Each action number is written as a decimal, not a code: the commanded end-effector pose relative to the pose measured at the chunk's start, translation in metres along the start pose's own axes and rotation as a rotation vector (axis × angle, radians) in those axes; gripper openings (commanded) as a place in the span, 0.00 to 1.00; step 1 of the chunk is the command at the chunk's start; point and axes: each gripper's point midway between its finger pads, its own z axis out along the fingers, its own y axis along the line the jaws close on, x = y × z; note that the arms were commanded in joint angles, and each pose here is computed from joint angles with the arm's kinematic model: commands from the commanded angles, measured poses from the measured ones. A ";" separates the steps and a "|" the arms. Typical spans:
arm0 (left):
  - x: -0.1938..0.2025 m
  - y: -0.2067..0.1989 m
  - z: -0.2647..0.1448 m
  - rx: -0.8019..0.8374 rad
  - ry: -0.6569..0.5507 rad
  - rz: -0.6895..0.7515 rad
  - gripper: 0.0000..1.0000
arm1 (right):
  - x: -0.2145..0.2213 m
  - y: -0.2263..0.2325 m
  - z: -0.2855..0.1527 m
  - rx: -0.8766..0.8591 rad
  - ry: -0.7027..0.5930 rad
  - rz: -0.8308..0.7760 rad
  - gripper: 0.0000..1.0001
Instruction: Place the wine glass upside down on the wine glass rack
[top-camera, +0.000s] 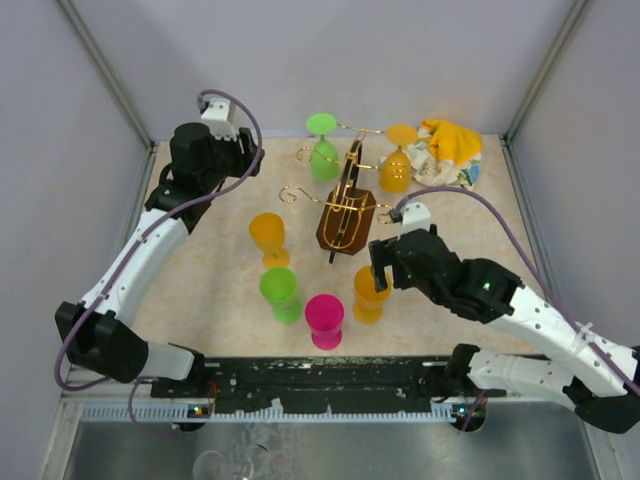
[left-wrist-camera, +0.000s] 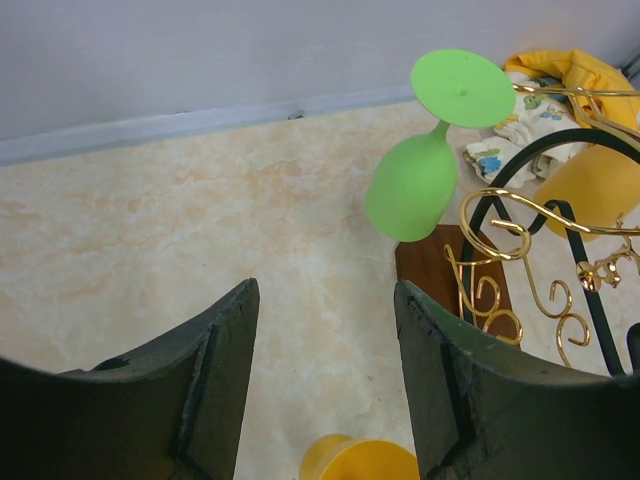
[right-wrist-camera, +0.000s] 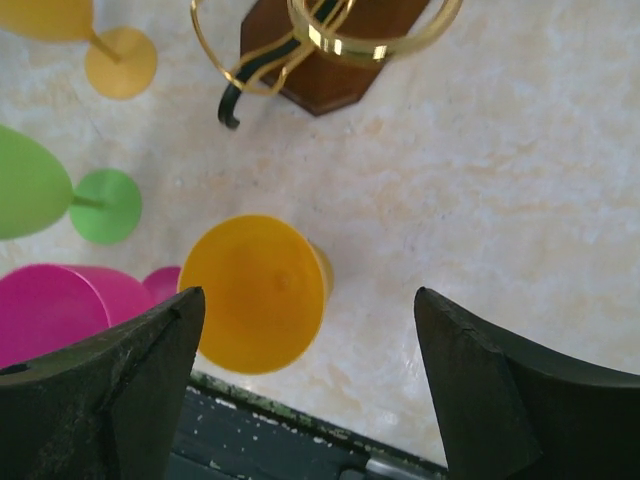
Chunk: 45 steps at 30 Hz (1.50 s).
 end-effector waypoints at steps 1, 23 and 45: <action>-0.021 -0.009 -0.017 0.019 -0.043 -0.019 0.63 | 0.034 0.008 0.006 -0.044 0.084 0.101 0.84; -0.024 -0.020 -0.018 0.039 -0.055 -0.026 0.63 | 0.086 -0.009 0.031 0.070 0.181 0.086 0.12; -0.058 -0.034 -0.014 0.046 -0.101 -0.081 0.64 | -0.004 -0.127 -0.059 0.609 -0.126 0.272 0.00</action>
